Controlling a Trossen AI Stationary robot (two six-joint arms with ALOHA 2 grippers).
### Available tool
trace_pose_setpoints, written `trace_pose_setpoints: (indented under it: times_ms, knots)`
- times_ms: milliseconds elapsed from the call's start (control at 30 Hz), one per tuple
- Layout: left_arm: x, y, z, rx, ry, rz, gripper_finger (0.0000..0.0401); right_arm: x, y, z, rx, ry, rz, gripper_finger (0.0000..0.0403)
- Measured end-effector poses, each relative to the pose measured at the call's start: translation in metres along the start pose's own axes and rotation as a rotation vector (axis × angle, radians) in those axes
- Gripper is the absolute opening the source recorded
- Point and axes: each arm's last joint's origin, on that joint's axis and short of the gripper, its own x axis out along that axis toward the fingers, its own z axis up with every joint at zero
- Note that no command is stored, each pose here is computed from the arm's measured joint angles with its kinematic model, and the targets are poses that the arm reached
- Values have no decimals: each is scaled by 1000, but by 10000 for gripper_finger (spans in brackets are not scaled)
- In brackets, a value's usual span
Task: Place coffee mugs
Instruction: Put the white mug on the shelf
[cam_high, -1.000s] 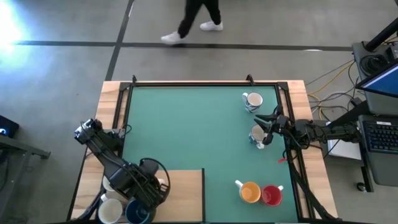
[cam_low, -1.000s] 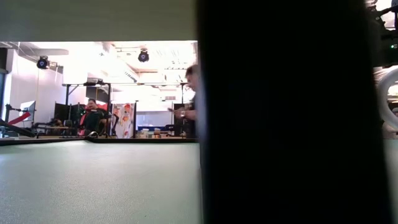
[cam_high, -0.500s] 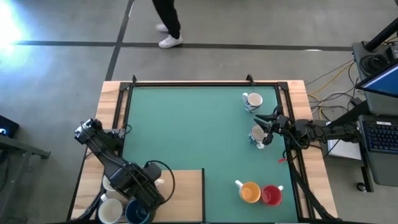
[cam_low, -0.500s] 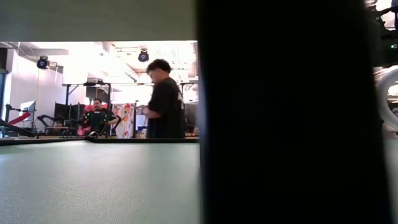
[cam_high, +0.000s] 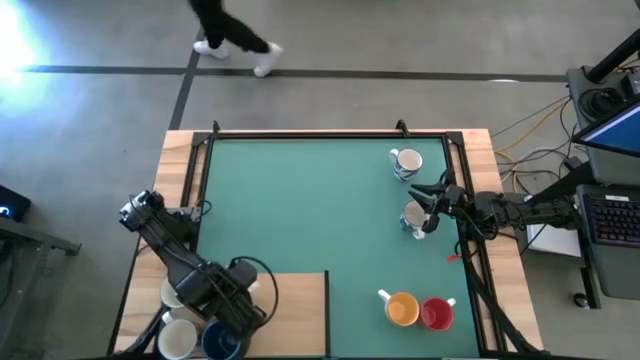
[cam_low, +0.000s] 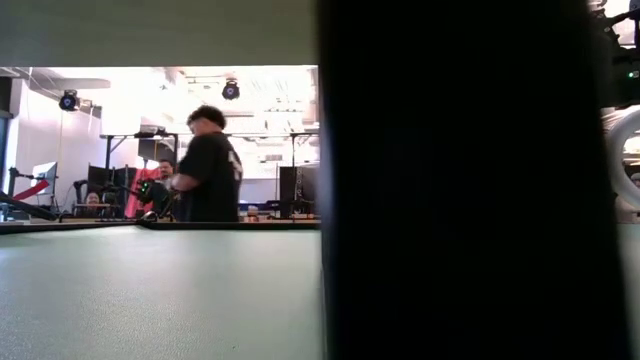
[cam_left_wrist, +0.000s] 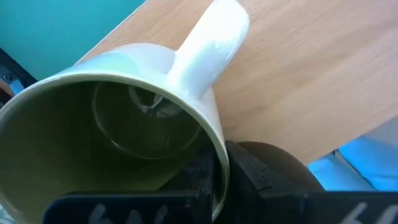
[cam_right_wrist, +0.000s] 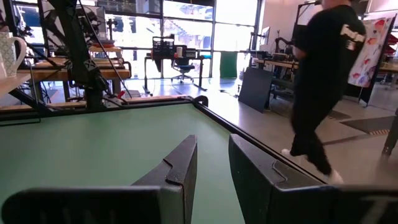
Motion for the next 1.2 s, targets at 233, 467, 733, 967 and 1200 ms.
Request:
trace_pose_setpoints:
  times_ms: [233,467,733,967,1200]
  knots:
    - [0,-3,5,-79,-7,-25,10,0,0,0,0,-1,0,82]
    - [-1,-4,14,-249,-8,-32,10,0,0,0,0,0,0,82]
    - [0,-4,19,-383,-35,-32,22,0,0,0,0,-1,0,82]
    - [1,-3,21,-452,-45,-13,24,0,0,0,0,-1,0,82]
    - [1,-3,22,-476,-44,-14,25,0,0,0,1,-1,0,82]
